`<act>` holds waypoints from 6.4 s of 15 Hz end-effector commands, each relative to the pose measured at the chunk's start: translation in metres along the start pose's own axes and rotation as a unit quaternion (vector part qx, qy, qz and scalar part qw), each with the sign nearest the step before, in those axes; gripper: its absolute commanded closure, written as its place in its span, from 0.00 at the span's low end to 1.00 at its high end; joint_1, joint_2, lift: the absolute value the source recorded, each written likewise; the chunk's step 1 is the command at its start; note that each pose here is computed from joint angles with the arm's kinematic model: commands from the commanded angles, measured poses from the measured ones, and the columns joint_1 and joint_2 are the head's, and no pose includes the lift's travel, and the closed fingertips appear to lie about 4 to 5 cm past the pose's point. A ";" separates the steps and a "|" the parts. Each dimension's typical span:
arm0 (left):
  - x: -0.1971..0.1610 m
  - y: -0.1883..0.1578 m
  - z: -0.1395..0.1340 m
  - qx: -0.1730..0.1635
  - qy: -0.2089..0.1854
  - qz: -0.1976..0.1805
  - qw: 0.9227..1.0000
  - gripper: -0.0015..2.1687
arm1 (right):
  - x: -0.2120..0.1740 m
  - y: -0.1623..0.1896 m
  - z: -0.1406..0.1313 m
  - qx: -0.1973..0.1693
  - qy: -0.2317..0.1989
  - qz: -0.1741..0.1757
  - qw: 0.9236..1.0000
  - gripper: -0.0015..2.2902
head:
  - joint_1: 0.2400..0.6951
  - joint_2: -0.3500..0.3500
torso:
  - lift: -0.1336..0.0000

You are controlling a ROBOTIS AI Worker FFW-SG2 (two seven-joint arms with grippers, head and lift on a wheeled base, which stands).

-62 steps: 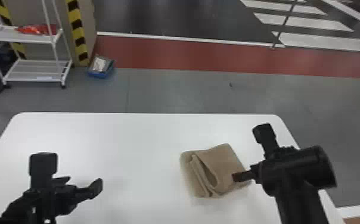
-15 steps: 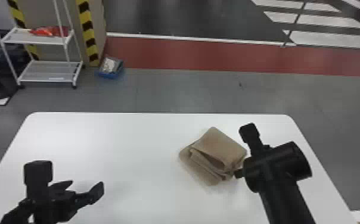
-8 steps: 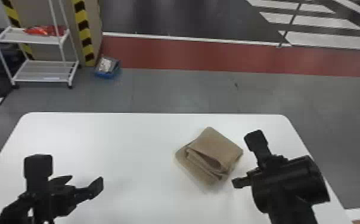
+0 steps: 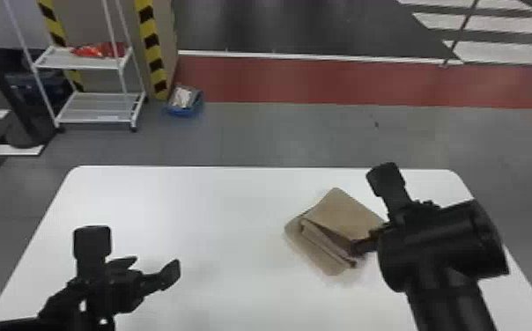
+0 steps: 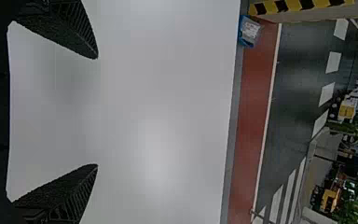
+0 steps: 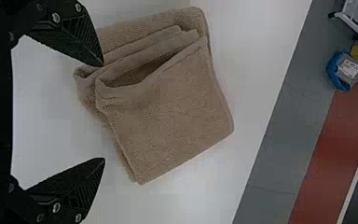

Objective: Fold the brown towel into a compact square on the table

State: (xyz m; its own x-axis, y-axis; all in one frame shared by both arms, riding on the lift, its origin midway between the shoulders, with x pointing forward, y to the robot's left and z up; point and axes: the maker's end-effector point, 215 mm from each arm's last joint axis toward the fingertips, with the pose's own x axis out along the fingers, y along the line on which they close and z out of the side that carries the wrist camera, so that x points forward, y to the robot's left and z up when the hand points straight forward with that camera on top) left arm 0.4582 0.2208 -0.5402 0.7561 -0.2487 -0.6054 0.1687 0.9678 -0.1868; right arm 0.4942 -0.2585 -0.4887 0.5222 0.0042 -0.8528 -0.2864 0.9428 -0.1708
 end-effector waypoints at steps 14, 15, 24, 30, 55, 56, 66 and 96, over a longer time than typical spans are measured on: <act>-0.006 0.015 -0.008 -0.009 -0.001 0.010 1.000 0.02 | 0.057 0.031 0.001 -0.138 0.099 -0.058 0.984 0.08 | 1.00 0.50 | 1.00; -0.006 0.015 -0.008 -0.009 -0.001 0.010 1.000 0.02 | 0.057 0.033 0.003 -0.143 0.098 -0.059 0.983 0.08 | 1.00 0.50 | 1.00; -0.008 0.019 -0.004 -0.013 -0.008 0.011 1.000 0.02 | 0.067 0.037 -0.007 -0.174 0.119 -0.067 0.975 0.08 | 1.00 0.53 | 1.00; -0.007 0.023 -0.004 -0.014 -0.012 0.012 1.000 0.02 | 0.068 0.029 -0.008 -0.171 0.122 -0.077 0.975 0.39 | 1.00 0.52 | 1.00; 0.020 -0.043 -0.014 0.003 0.010 -0.056 0.998 0.02 | -0.011 0.134 0.031 -0.162 -0.033 0.118 0.979 0.58 | 1.00 0.69 | 1.00; 0.025 -0.059 -0.019 0.002 0.016 -0.073 0.997 0.02 | -0.010 0.130 0.034 -0.159 -0.035 0.111 0.980 0.58 | 1.00 0.64 | 1.00; 0.048 -0.149 -0.002 0.056 -0.030 -0.162 0.985 0.02 | -0.007 0.112 0.051 -0.144 -0.042 0.102 0.983 0.58 | 1.00 0.41 | 1.00; 0.102 -0.125 0.040 0.311 -0.161 -0.069 0.934 0.04 | 0.004 0.105 0.049 -0.138 -0.033 0.098 0.985 0.58 | 1.00 0.37 | 1.00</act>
State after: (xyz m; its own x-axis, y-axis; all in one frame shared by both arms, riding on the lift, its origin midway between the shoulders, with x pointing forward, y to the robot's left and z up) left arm 0.5369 0.0697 -0.5475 0.8314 -0.4517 -0.3237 0.5423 0.7868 0.2948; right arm 0.5063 -0.1438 -0.4854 0.4841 0.2067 -0.8502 -0.5896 0.7951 -0.1424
